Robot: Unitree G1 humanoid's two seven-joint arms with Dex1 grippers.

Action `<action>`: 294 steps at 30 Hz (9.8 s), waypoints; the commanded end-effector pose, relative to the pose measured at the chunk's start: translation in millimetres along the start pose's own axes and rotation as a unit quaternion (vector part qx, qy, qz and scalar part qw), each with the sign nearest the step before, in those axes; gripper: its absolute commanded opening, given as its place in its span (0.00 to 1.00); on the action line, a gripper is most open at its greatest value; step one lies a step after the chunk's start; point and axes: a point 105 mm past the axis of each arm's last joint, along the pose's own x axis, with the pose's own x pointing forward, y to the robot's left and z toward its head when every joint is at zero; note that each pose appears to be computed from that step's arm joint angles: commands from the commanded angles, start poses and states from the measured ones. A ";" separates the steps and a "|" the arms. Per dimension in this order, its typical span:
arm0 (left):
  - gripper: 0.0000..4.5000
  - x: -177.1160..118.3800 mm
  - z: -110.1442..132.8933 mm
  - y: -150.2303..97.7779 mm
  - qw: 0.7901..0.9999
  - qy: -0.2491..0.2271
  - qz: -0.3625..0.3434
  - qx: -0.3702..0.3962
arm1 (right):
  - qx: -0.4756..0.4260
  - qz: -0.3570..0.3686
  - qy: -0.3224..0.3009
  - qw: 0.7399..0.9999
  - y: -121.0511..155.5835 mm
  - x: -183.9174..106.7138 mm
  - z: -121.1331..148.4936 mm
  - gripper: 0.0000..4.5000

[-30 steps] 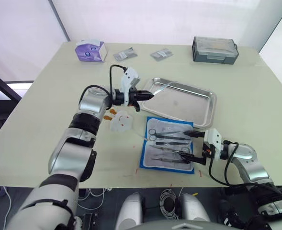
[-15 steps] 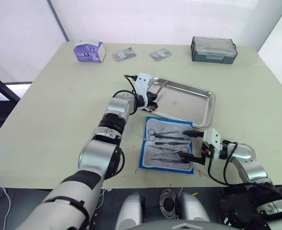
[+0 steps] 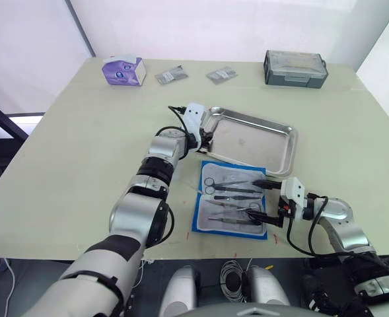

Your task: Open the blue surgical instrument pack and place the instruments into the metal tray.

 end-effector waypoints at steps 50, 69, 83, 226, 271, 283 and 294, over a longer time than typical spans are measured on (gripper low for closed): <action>0.71 -69.6 -70.8 -39.8 0.854 -0.004 -0.418 0.310 | 0.053 0.009 0.064 0.996 20.3 -1.1 -38.7 1.00; 0.02 -70.7 -69.5 -34.3 0.852 -0.003 -0.424 0.306 | 0.051 0.008 0.064 0.997 19.6 -1.4 -37.9 1.00; 0.02 -75.3 -60.1 -36.8 0.840 -0.028 -0.445 0.309 | 0.051 0.007 0.063 0.997 19.5 -0.6 -37.6 1.00; 0.51 -61.9 -70.6 -47.7 0.805 -0.021 -0.441 0.397 | 0.049 0.002 0.055 0.997 19.4 1.1 -33.3 1.00; 0.23 -63.3 -87.3 -42.6 0.805 0.062 -0.459 0.370 | 0.046 -0.002 0.058 0.997 18.4 -0.4 -33.5 1.00; 0.01 -59.9 -86.5 -48.8 0.811 0.080 -0.465 0.346 | 0.047 -0.002 0.059 0.997 18.6 -0.1 -33.8 1.00; 0.01 -60.7 -69.1 -48.3 0.811 0.068 -0.462 0.353 | 0.059 -0.002 0.065 0.996 19.5 0.8 -36.2 1.00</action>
